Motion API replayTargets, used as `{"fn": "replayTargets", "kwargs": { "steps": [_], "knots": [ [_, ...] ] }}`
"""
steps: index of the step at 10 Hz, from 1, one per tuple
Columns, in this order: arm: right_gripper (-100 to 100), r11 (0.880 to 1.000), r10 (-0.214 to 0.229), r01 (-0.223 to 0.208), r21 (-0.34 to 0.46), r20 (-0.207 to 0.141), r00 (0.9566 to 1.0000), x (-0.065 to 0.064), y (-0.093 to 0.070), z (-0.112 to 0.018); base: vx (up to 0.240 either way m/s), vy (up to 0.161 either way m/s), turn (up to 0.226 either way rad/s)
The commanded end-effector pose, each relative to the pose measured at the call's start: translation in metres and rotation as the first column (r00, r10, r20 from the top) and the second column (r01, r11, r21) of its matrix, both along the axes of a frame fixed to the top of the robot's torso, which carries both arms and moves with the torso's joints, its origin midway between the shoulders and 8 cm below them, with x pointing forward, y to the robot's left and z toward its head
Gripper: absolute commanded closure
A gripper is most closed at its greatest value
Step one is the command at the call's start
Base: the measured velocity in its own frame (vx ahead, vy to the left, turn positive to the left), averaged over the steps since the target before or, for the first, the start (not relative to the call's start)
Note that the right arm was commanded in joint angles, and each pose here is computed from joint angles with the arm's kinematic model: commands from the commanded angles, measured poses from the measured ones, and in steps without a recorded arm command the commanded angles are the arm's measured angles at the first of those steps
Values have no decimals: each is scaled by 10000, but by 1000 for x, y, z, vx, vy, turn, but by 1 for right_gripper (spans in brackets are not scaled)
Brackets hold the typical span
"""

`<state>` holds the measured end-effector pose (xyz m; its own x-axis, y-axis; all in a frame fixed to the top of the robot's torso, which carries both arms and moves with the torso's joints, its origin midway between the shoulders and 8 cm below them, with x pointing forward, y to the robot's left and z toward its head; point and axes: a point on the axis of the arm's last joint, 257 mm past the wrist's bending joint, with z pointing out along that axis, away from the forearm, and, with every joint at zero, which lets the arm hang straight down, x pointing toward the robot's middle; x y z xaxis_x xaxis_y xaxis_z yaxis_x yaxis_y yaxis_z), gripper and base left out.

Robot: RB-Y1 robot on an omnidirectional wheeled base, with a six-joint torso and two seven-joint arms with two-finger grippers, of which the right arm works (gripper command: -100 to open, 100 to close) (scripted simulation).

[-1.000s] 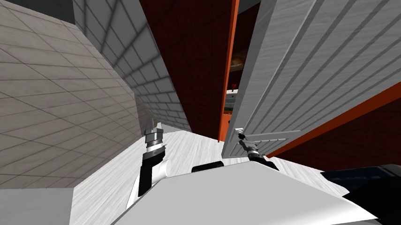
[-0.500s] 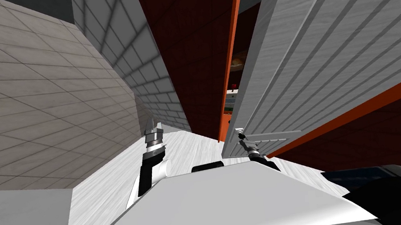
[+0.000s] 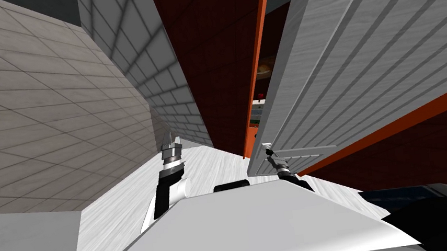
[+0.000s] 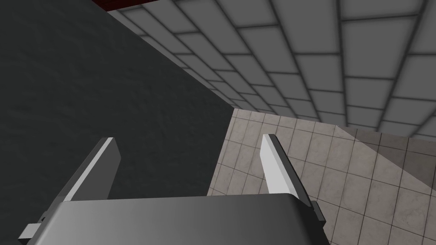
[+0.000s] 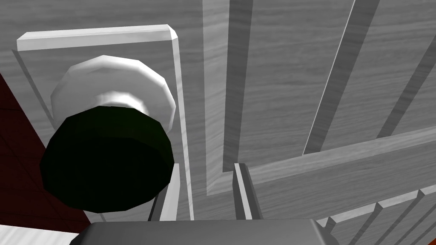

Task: Pull the door open

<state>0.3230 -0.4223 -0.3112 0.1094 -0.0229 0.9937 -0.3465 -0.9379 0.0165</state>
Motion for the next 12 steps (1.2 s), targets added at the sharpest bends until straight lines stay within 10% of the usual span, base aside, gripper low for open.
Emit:
{"fn": "replayTargets", "kwargs": {
  "steps": [1, 5, 6, 11, 12],
  "knots": [
    [-100, 9999, 137, -138, 37, 365, 9992, 9, 8, 15, 16, 5, 3],
    [-100, 10000, -9, 9, 40, 2, 10000, -3, 3, 2, 8, -5, -7],
    [100, 10000, -9, 9, 40, 2, 10000, -3, 3, 2, 8, -22, 15],
    [100, 10000, -9, 9, 40, 2, 10000, -3, 3, 2, -3, 1, -4],
    [-100, 10000, 4, -4, 10, -22, 10000, 0, 3, -2, -108, -31, 71]
  ]
}}
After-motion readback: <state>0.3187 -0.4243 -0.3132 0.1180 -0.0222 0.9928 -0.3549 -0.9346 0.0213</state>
